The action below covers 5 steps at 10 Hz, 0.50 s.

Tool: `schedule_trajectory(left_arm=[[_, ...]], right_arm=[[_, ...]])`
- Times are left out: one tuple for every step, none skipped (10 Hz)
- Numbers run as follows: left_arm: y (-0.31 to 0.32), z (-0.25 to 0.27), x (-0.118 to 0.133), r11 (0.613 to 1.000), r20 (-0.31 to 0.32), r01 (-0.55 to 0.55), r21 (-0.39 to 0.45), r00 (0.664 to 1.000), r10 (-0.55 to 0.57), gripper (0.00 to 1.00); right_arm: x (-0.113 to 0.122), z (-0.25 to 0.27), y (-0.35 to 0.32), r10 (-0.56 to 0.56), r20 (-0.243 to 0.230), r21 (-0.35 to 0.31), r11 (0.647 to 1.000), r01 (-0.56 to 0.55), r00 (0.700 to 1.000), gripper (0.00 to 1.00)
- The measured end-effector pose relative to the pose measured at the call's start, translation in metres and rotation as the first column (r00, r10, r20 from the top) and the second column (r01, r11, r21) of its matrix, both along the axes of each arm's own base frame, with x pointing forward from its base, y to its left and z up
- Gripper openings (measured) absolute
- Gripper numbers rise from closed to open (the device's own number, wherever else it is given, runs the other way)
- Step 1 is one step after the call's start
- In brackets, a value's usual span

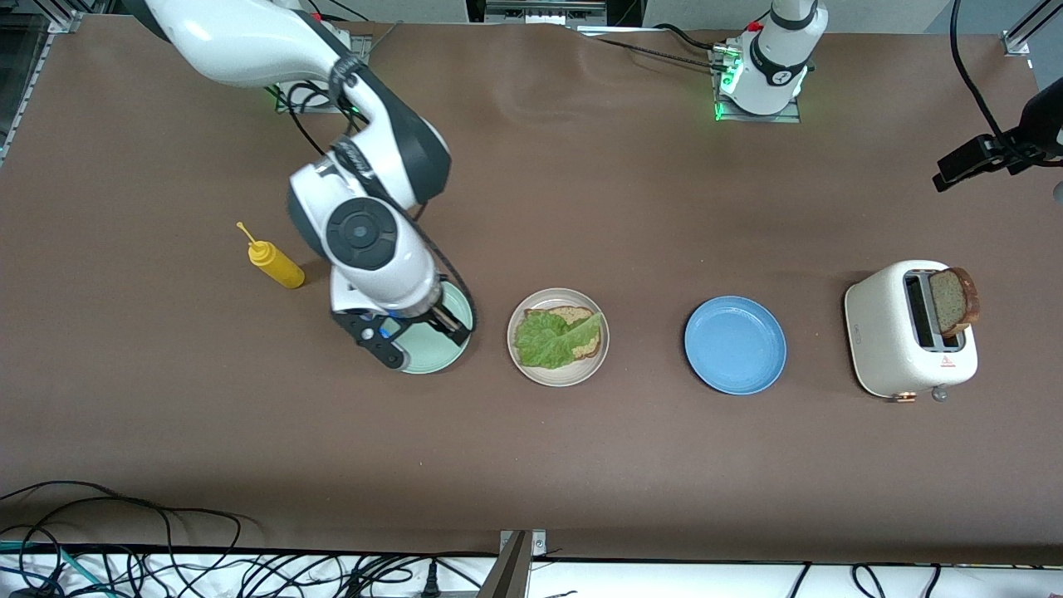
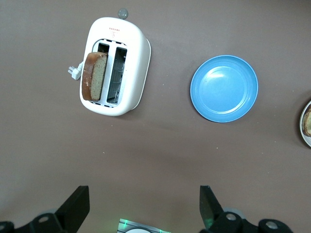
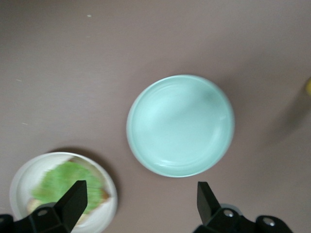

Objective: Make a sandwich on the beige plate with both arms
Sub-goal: 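Move the right gripper away from the plate toward the yellow bottle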

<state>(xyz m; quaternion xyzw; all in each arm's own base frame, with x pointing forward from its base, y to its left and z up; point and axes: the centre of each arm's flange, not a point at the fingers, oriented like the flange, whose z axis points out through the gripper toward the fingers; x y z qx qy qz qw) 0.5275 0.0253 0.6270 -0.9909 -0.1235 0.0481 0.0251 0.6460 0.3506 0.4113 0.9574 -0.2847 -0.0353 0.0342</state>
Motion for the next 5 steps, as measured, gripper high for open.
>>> schedule_trajectory(left_arm=[[0.000, 0.000, 0.000, 1.000, 0.000, 0.000, 0.000, 1.000, 0.000, 1.00], [0.000, 0.000, 0.000, 1.000, 0.000, 0.000, 0.000, 1.000, 0.000, 1.00], [0.001, 0.000, 0.000, 1.000, 0.000, -0.001, 0.000, 1.000, 0.001, 1.00], [0.002, 0.000, 0.000, 1.000, -0.001, -0.003, 0.000, 1.000, 0.003, 1.00], [0.002, 0.000, 0.000, 1.000, -0.001, -0.004, 0.000, 1.000, 0.004, 1.00]], right_arm=[[0.002, 0.012, -0.023, 0.069, -0.034, -0.020, 0.997, -0.070, 0.997, 1.00], [0.004, 0.025, -0.047, 0.127, -0.060, -0.030, 0.991, -0.129, 0.990, 1.00], [0.005, 0.040, -0.070, 0.175, -0.088, -0.037, 0.983, -0.179, 0.981, 1.00], [0.004, 0.054, -0.093, 0.223, -0.116, -0.043, 0.972, -0.230, 0.968, 1.00], [0.002, 0.065, -0.111, 0.267, -0.134, -0.047, 0.960, -0.275, 0.954, 1.00]])
